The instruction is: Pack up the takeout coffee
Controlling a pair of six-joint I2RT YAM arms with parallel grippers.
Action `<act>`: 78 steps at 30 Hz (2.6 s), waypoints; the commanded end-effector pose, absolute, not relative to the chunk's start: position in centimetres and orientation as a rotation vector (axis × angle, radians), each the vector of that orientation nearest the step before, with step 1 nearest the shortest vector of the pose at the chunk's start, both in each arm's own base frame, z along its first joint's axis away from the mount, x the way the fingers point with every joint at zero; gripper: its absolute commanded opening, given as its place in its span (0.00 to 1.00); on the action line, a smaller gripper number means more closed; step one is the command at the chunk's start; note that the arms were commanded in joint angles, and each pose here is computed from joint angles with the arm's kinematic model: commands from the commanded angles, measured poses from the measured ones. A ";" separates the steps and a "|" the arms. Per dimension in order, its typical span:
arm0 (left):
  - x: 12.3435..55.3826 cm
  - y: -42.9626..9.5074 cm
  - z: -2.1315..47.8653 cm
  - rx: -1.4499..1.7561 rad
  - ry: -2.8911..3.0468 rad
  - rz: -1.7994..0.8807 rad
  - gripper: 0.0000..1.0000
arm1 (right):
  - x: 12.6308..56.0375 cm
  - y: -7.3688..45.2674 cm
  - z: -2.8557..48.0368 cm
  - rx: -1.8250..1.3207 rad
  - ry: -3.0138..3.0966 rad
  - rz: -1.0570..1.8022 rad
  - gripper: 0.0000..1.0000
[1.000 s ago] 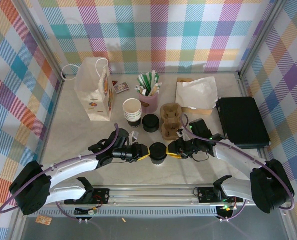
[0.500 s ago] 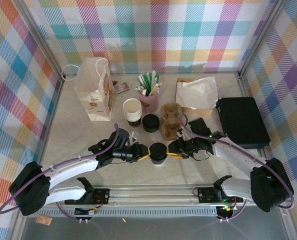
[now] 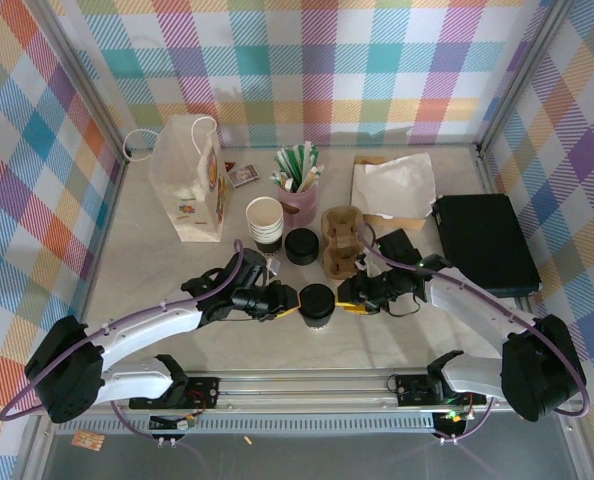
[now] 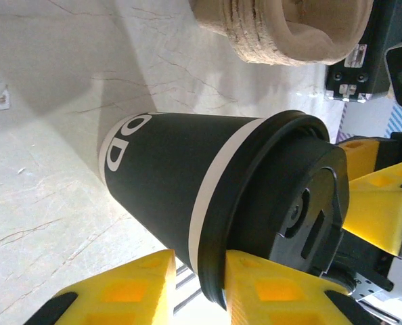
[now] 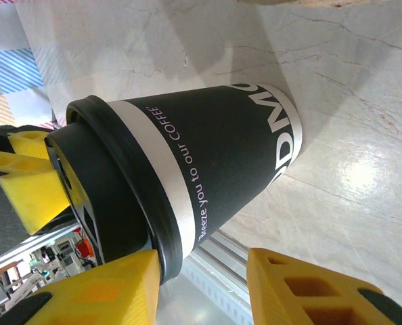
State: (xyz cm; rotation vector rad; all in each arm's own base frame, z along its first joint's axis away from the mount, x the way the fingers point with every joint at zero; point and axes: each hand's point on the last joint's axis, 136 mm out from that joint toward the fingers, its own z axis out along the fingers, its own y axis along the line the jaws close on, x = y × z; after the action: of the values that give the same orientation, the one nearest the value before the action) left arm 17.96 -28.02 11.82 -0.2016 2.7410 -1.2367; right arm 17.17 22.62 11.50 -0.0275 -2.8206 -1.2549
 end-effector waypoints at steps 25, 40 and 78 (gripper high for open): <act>18.4 -25.0 15.3 -0.111 2.713 -0.996 0.29 | 19.4 20.6 17.8 0.279 -3.089 -1.069 0.44; 19.0 -23.0 19.1 -0.036 2.625 -0.882 0.30 | 21.8 21.3 22.8 0.682 -3.231 -0.987 0.46; 15.9 -10.0 20.2 -0.274 2.494 -0.442 0.61 | 17.1 29.1 23.5 2.422 -2.502 -0.720 0.99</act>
State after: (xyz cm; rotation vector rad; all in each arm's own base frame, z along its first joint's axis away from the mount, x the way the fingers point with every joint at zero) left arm 16.33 -11.60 20.74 -0.2200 2.4898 -0.5078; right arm 17.55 28.74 23.60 2.3188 -2.6098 -0.7142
